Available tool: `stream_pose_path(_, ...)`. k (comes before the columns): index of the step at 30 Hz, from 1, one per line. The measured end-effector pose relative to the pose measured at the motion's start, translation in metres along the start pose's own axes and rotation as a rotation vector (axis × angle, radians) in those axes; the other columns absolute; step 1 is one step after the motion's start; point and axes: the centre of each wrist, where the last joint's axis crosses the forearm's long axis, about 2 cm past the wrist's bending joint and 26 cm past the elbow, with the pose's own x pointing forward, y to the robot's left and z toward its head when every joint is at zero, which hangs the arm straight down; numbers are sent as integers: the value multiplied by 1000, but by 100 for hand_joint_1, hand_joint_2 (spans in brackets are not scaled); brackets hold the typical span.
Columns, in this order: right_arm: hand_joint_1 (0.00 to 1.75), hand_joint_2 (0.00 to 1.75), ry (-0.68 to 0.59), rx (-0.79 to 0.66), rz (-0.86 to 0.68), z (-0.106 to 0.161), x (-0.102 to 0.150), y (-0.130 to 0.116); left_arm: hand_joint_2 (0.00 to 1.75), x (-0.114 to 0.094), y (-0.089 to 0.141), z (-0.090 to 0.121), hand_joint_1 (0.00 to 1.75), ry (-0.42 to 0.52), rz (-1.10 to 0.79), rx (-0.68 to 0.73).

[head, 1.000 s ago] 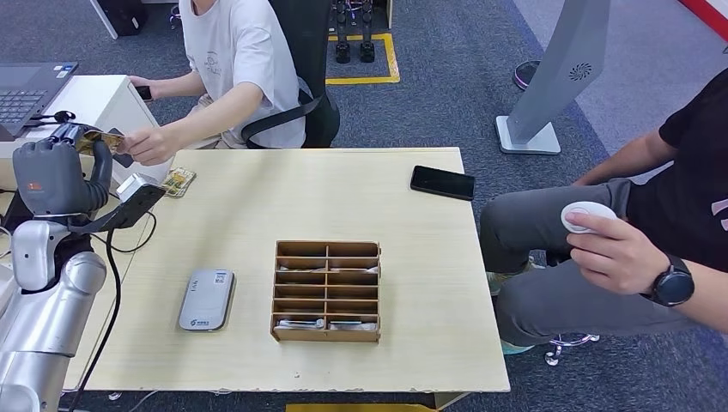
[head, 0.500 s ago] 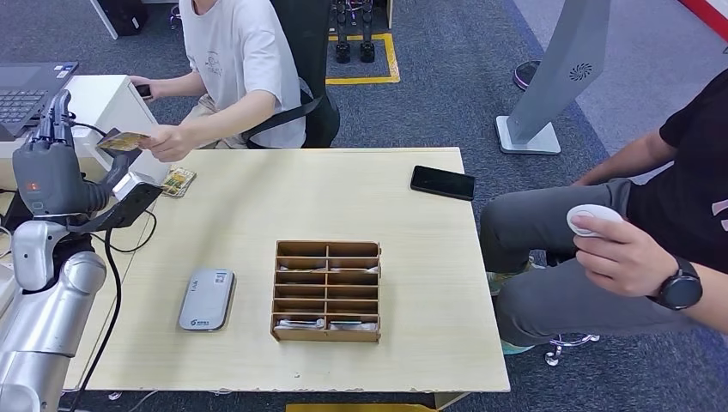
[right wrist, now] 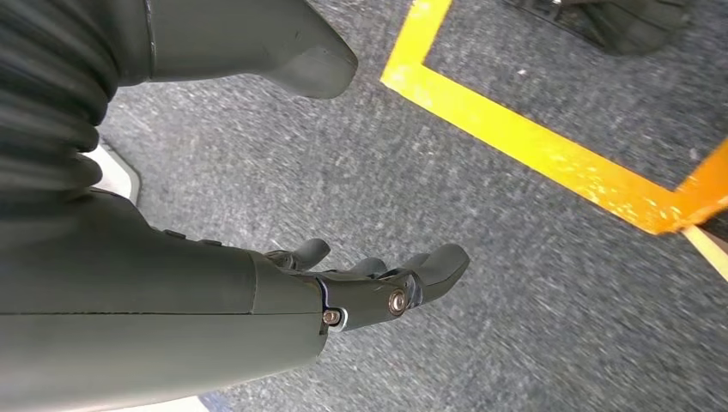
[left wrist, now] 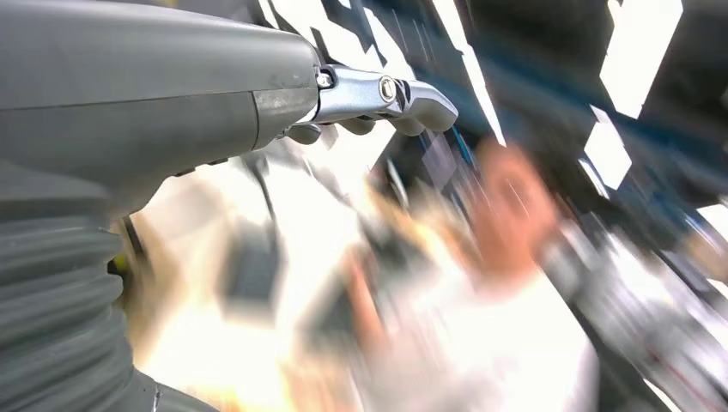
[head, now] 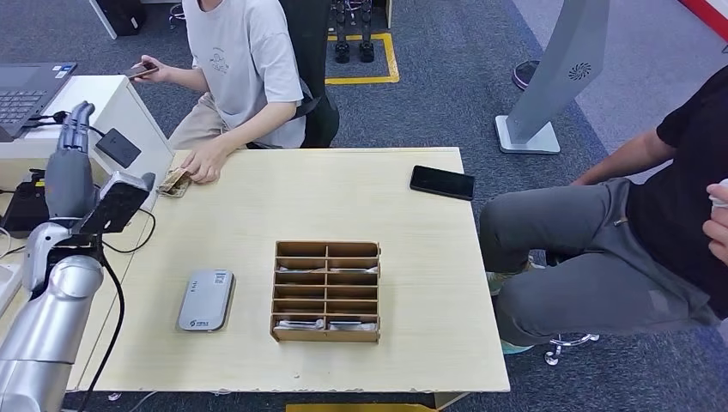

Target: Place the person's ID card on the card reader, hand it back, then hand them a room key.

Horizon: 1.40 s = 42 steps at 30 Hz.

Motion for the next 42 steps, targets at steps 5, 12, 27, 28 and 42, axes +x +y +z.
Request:
stream_pose_path(5, 0, 175, 30, 14, -17, 4, -12, 7, 175, 36, -4, 42, 0, -174, 207, -202)
stream_pose_path(12, 0, 175, 36, 19, -17, 5, -14, 8, 175, 62, 8, 63, 0, -294, 232, -245)
stream_pose_path(27, 0, 175, 38, -14, -94, 5, -15, 5, 175, 96, -5, 109, 0, -468, 75, -263)
stream_pose_path(28, 0, 175, 39, -15, -95, 5, -15, 5, 175, 98, -6, 111, 0, -470, 73, -265)
stream_pose_path(42, 0, 175, 60, -11, -103, 5, -16, 5, 175, 123, -39, 147, 0, -499, -104, -259)
